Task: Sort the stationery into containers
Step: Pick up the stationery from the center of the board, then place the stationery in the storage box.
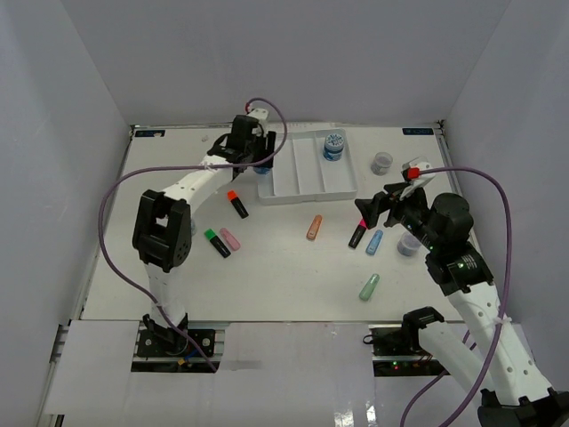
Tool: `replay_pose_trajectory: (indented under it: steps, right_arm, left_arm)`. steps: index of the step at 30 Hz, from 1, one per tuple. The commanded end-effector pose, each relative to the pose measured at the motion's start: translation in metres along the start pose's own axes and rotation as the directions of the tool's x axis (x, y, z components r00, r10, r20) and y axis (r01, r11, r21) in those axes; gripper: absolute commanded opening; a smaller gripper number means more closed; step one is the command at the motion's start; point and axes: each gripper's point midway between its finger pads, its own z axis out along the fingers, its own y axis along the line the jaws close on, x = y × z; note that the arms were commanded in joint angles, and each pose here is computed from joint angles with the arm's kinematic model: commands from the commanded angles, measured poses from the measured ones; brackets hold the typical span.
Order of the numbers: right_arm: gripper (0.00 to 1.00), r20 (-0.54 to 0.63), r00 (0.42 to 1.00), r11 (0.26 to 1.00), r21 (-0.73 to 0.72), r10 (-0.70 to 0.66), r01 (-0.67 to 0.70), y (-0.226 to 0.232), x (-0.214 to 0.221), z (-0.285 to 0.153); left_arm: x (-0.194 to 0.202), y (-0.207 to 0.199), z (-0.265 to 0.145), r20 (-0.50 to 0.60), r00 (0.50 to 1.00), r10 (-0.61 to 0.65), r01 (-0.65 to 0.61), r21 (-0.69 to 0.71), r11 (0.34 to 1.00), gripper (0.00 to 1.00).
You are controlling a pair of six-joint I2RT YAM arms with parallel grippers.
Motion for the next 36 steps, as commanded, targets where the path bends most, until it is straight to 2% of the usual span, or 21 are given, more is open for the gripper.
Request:
replay_pose_trajectory:
  steps: [1,4,5,6,10,17,21,23,26,30,31,35,36]
  right_arm:
    - [0.91,0.001,1.0,0.999,-0.031,0.014,-0.014,0.008,0.001,-0.006]
    - [0.92,-0.011,1.0,0.999,-0.04,0.012,-0.013,0.011,0.004,-0.011]
    - [0.92,-0.014,1.0,0.999,-0.04,0.008,-0.009,0.011,0.005,-0.014]
    - [0.92,-0.024,1.0,0.999,-0.041,0.01,-0.011,0.012,0.008,-0.015]
    - [0.92,-0.017,1.0,1.0,-0.029,0.0,0.0,0.011,0.008,-0.021]
    - [0.92,-0.028,1.0,0.999,-0.032,-0.006,0.005,0.011,0.014,-0.023]
    - [0.92,-0.031,0.999,0.999,-0.043,-0.005,0.004,0.013,0.018,-0.024]
    - [0.92,-0.036,0.999,0.999,-0.044,-0.003,0.001,0.014,0.021,-0.024]
    - [0.92,-0.04,0.999,0.999,-0.046,0.0,-0.002,0.014,0.024,-0.024]
    - [0.92,-0.051,0.999,0.999,-0.036,0.001,-0.003,0.012,0.027,-0.024]
    - [0.92,-0.056,0.998,1.0,-0.027,0.004,-0.005,0.011,0.029,-0.024]
    - [0.9,-0.082,0.996,1.0,0.021,0.02,-0.018,0.002,0.035,-0.022]
    - [0.9,-0.088,0.995,0.999,0.039,0.039,-0.035,0.0,0.035,-0.021]
  left_arm:
    - [-0.083,-0.086,-0.053,0.228,0.973,0.03,-0.078,0.206,0.976,0.38]
    - [-0.097,-0.128,-0.058,0.275,0.961,0.037,-0.113,0.264,0.958,0.39]
    - [-0.09,-0.144,-0.051,0.265,0.963,0.053,-0.129,0.279,0.952,0.38]
    - [-0.103,-0.15,-0.054,0.294,0.955,0.045,-0.129,0.273,0.953,0.38]
    - [-0.113,-0.186,-0.051,0.326,0.945,0.026,-0.14,0.33,0.934,0.38]
    - [-0.095,-0.243,-0.024,0.317,0.948,0.027,-0.164,0.414,0.895,0.39]
    - [-0.07,-0.251,0.002,0.278,0.96,0.027,-0.146,0.416,0.898,0.41]
    - [-0.066,-0.242,0.014,0.274,0.961,0.026,-0.127,0.36,0.924,0.41]
    - [-0.054,-0.242,0.027,0.267,0.963,0.031,-0.128,0.354,0.927,0.44]
    - [-0.047,-0.25,0.033,0.267,0.963,0.031,-0.137,0.388,0.911,0.58]
    - [-0.046,-0.251,0.033,0.267,0.963,0.031,-0.139,0.395,0.908,0.68]
    - [-0.052,-0.252,0.028,0.275,0.961,0.02,-0.133,0.4,0.907,0.98]
    - [-0.059,-0.251,0.021,0.286,0.958,0.013,-0.132,0.403,0.906,0.98]
